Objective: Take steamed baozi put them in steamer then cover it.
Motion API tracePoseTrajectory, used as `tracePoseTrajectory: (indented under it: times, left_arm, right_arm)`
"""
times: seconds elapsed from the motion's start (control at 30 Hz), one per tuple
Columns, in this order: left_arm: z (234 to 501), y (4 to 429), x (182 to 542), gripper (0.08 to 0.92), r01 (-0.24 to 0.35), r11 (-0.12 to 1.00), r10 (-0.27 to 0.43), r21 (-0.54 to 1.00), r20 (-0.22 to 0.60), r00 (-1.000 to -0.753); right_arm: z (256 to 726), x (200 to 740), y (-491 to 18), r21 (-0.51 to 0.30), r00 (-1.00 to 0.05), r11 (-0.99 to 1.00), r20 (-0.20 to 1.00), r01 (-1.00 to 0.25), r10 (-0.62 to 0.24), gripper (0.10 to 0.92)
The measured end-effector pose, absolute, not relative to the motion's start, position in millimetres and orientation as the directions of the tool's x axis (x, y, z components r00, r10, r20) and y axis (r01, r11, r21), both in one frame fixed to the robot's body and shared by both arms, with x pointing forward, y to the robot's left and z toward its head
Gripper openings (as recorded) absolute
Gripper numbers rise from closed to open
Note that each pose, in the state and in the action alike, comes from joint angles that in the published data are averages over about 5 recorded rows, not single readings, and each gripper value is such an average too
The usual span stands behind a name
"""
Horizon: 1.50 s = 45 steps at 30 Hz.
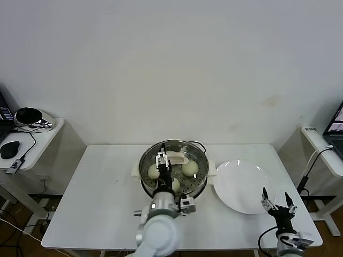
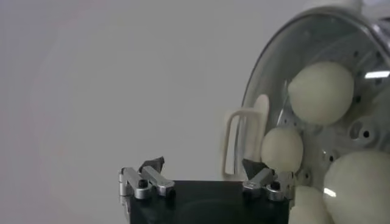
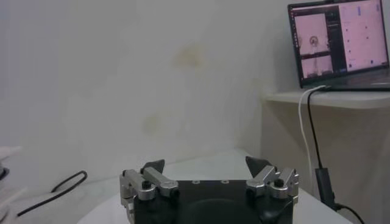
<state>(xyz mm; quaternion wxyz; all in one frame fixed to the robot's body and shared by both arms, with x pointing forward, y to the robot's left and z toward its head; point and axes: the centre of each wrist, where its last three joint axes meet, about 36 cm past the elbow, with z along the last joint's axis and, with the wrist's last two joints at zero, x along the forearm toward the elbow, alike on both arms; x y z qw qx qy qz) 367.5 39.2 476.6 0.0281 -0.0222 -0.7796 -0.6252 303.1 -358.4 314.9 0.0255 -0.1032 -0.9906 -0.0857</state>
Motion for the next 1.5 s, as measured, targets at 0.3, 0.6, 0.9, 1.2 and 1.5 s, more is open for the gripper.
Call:
tracePoseTrajectory:
  times: [0.3, 0.6, 0.9, 1.2, 1.5]
  left_arm:
    - [505, 101, 357, 0.823, 0.073, 0.419, 0.059, 0.905, 0.053, -0.997]
    - [477, 195, 358, 0.823, 0.124, 0.727, 0.122, 0.675, 0.051, -0.991]
    - [425, 262, 323, 0.823, 0.111, 0.906, 0.065, 0.409, 0.124, -0.990]
    - [392, 276, 271, 0.823, 0.084, 0.951, 0.018, 0.298, 0.216, -0.976]
    - [381, 276, 234, 0.823, 0.078, 0.962, 0.001, 0.262, 0.284, -0.959]
  right_arm:
    - [322, 293, -345, 0.148, -0.981, 0.972, 0.089, 0.182, 0.170, 0.823]
    - [322, 272, -329, 0.092, -0.982, 0.983, 0.113, 0.162, 0.151, 0.823]
    - [328, 250, -308, 0.027, -0.980, 0.995, 0.173, 0.099, 0.093, 0.823]
    - [337, 236, -293, 0.012, -0.974, 0.999, 0.223, 0.046, 0.042, 0.823]
    - [342, 233, -286, 0.009, -0.968, 1.000, 0.251, 0.019, 0.016, 0.823]
